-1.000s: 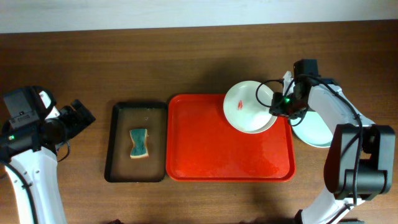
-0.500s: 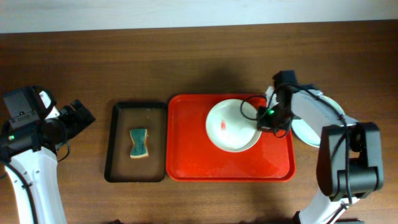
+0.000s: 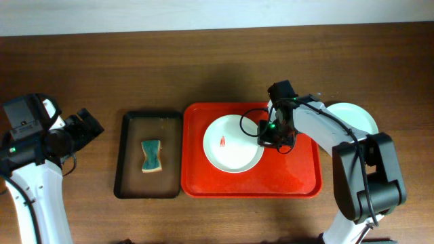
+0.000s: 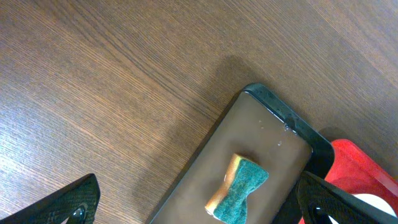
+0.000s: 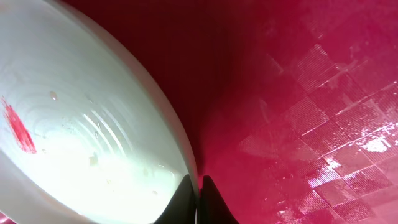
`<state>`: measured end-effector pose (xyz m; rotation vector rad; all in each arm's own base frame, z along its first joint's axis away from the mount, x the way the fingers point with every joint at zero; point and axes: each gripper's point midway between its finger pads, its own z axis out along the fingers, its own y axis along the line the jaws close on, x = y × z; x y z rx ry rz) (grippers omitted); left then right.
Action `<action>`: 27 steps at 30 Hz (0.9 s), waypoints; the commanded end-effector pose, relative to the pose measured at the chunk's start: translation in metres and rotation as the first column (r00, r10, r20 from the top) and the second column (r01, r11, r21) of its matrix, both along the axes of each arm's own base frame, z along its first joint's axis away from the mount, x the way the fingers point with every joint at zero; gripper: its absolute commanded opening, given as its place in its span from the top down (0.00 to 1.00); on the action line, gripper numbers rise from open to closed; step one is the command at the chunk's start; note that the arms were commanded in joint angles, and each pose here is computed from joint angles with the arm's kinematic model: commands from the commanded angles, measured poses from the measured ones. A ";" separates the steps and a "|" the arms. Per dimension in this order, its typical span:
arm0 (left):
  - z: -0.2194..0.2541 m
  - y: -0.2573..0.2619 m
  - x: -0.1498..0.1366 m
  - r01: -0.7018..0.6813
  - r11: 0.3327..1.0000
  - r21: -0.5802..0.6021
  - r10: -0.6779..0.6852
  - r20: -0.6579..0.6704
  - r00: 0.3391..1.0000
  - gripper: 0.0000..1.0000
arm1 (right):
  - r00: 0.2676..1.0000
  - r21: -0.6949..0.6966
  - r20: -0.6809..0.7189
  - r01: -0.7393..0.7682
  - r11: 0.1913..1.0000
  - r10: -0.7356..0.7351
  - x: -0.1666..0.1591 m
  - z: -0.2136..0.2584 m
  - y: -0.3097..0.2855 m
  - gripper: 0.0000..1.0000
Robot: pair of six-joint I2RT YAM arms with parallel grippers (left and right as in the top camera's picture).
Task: Clean dirty plates on tray and stack at the side
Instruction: 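Move right gripper to the white plate and drag it to tray center, then lower left gripper and grasp the sponge on the black tray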
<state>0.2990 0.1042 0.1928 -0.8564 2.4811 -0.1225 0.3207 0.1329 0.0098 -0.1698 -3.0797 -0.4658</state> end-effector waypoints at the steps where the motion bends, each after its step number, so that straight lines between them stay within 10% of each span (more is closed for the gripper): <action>1: 0.010 0.001 0.001 -0.006 1.000 0.004 0.005 0.032 0.999 0.01 | 0.993 -0.003 -0.035 0.111 0.994 -0.111 -0.003 0.005 -0.001 0.90; 14: 0.016 -0.016 0.011 0.055 0.996 -0.075 -0.048 0.091 0.995 0.01 | 0.995 -0.002 -0.059 0.077 0.997 -0.077 -0.011 0.005 -0.001 0.66; 16: 0.012 -0.059 0.005 0.242 0.952 -0.186 -0.228 0.093 0.969 0.04 | 0.995 -0.002 -0.059 0.077 0.997 -0.077 -0.011 0.005 -0.001 0.05; 20: -0.033 -0.121 -0.028 0.451 0.883 -0.130 -0.467 -0.150 0.872 0.41 | 0.996 0.000 -0.054 0.077 0.997 -0.076 -0.009 0.005 -0.001 0.34; 24: -0.073 -0.138 -0.032 0.500 0.865 -0.043 -0.483 -0.340 0.807 0.42 | 0.996 0.000 -0.052 0.077 0.997 -0.076 -0.009 0.005 -0.001 0.35; 27: -0.085 -0.149 -0.023 0.519 0.851 -0.076 -0.513 -0.328 0.793 0.78 | 0.996 0.004 -0.041 0.077 0.997 -0.076 -0.006 0.005 0.000 0.32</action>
